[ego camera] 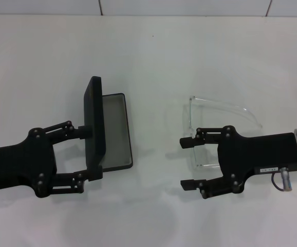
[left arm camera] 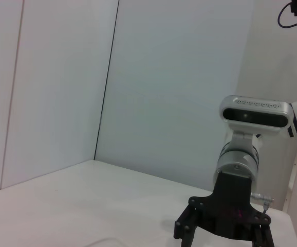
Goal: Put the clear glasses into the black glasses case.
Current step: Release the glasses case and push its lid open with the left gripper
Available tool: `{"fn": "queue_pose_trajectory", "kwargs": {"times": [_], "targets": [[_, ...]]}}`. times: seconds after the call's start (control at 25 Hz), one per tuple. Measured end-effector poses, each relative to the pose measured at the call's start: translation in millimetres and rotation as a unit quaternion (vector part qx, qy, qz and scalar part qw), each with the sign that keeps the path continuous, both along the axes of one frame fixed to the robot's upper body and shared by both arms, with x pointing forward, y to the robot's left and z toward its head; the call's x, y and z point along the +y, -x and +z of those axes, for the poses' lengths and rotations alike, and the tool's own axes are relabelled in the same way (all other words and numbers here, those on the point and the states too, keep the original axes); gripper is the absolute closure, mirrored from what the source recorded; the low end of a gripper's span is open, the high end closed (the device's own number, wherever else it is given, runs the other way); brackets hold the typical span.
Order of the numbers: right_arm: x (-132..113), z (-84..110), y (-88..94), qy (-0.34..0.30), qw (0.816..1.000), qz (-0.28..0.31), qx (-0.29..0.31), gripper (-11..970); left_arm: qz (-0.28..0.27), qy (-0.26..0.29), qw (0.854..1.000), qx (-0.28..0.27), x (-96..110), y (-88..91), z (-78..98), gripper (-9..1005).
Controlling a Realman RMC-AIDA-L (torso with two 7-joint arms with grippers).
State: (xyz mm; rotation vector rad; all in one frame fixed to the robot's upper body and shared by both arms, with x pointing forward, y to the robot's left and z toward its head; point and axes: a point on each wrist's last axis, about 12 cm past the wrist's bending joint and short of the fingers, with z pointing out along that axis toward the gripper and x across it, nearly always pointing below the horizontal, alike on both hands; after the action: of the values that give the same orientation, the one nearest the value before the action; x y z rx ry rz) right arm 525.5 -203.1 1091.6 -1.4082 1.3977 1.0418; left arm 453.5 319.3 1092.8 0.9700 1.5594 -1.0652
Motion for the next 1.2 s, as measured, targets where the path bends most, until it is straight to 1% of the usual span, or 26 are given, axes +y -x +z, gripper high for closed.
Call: {"fn": "queue_pose_trajectory", "kwargs": {"times": [0.48, 0.64, 0.76, 0.8, 0.88, 0.92, 0.96, 1.04, 1.08, 1.12, 1.2], "targets": [[2, 1.9, -1.7, -0.001, 1.000, 0.001, 0.000, 164, 0.000, 0.001, 1.000, -0.004, -2, -3.0, 1.4, 108], [3, 2.9, -2.5, -0.004, 1.000, -0.001, -0.001, 164, 0.024, 0.016, 1.000, 0.005, 1, -6.3, 6.1, 108], [3, 3.1, -3.0, -0.006, 1.000, -0.004, 0.000, 164, 0.058, 0.041, 0.997, 0.043, 4, -18.1, 24.2, 108], [3, 3.1, -3.1, -0.006, 1.000, -0.004, 0.000, 164, 0.072, 0.051, 0.994, 0.069, 5, -25.7, 35.1, 109], [4, 3.6, -3.5, -0.007, 1.000, -0.003, -0.001, 164, 0.087, 0.060, 0.989, 0.105, 6, -37.7, 52.2, 109], [4, 3.6, -3.8, -0.006, 1.000, -0.004, -0.002, 164, 0.088, 0.055, 0.988, 0.113, 6, -42.8, 59.5, 109], [4, 3.6, -4.3, -0.006, 1.000, -0.006, -0.003, 164, 0.093, 0.048, 0.987, 0.124, 5, -48.6, 67.8, 109], [4, 3.7, -5.3, -0.006, 1.000, -0.010, -0.005, 164, 0.121, 0.016, 0.980, 0.155, 5, -61.0, 81.0, 109], [4, 3.8, -5.6, -0.006, 1.000, -0.011, -0.005, 164, 0.148, -0.013, 0.972, 0.181, 3, -70.6, 89.6, 112], [4, 3.8, -5.6, -0.007, 1.000, -0.011, -0.005, 164, 0.165, -0.036, 0.966, 0.195, 2, -77.1, 95.7, 115], [4, 3.9, -5.7, -0.007, 1.000, -0.011, -0.005, 164, 0.188, -0.082, 0.954, 0.220, -4, -88.8, 108.1, 121]]}}
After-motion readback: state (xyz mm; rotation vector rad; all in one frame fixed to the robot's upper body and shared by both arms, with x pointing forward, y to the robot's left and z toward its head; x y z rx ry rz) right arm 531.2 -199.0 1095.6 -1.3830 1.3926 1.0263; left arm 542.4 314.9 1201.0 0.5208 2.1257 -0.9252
